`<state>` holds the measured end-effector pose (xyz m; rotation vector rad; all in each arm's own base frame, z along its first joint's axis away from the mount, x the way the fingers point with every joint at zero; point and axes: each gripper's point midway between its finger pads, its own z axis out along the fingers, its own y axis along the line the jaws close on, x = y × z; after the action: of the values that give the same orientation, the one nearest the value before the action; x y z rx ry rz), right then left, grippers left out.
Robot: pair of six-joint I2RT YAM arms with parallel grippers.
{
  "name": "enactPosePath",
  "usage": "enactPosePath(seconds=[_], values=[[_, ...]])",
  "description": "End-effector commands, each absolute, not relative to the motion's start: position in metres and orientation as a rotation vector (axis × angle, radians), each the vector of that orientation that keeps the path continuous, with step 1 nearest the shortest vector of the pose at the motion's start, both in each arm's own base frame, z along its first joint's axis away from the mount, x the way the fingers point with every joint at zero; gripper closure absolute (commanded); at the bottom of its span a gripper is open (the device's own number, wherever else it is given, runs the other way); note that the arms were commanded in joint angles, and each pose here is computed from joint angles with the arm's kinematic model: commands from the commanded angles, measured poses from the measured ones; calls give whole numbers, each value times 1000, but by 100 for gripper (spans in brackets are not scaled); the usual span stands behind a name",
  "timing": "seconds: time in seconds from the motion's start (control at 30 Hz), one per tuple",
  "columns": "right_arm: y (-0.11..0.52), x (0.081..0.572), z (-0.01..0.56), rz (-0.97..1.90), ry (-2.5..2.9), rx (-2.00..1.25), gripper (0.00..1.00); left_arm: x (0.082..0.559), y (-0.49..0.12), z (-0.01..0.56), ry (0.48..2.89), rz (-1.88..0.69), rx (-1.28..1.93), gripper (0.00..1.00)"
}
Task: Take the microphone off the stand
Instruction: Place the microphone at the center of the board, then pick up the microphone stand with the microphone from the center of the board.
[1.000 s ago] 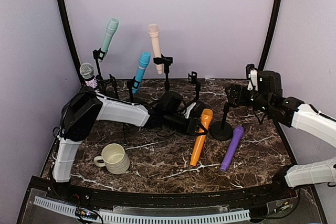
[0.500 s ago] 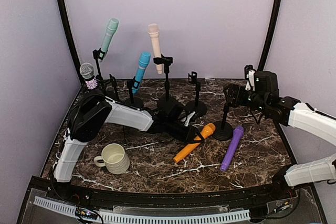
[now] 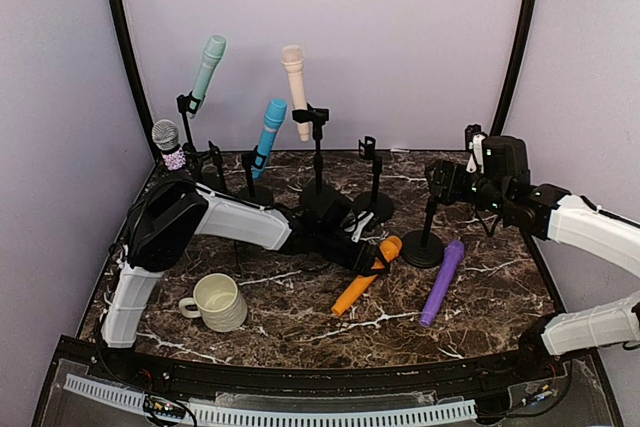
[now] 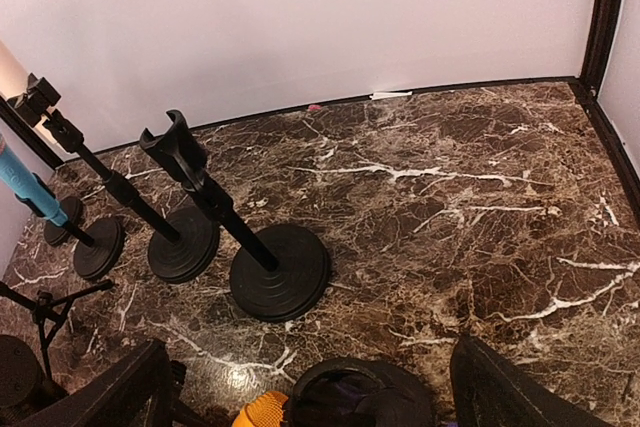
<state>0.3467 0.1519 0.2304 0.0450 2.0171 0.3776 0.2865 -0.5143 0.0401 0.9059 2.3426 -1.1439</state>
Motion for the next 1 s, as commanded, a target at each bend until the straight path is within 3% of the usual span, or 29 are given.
enactPosePath(seconds=[0.0, 0.2, 0.43, 0.77, 0.97], values=[[150, 350, 237, 389, 1980, 68, 3, 283, -490, 49, 2391, -1039, 896, 32], [148, 348, 239, 385, 1976, 71, 3, 270, -494, 67, 2377, -1153, 899, 31], [146, 344, 246, 384, 1960, 61, 3, 272, -487, 88, 2317, -1114, 902, 30], [155, 338, 274, 429, 1893, -33, 3, 277, -473, 182, 2048, -1027, 984, 30], [187, 333, 298, 564, 1860, -211, 9, 273, -448, 245, 1932, -951, 1034, 25]])
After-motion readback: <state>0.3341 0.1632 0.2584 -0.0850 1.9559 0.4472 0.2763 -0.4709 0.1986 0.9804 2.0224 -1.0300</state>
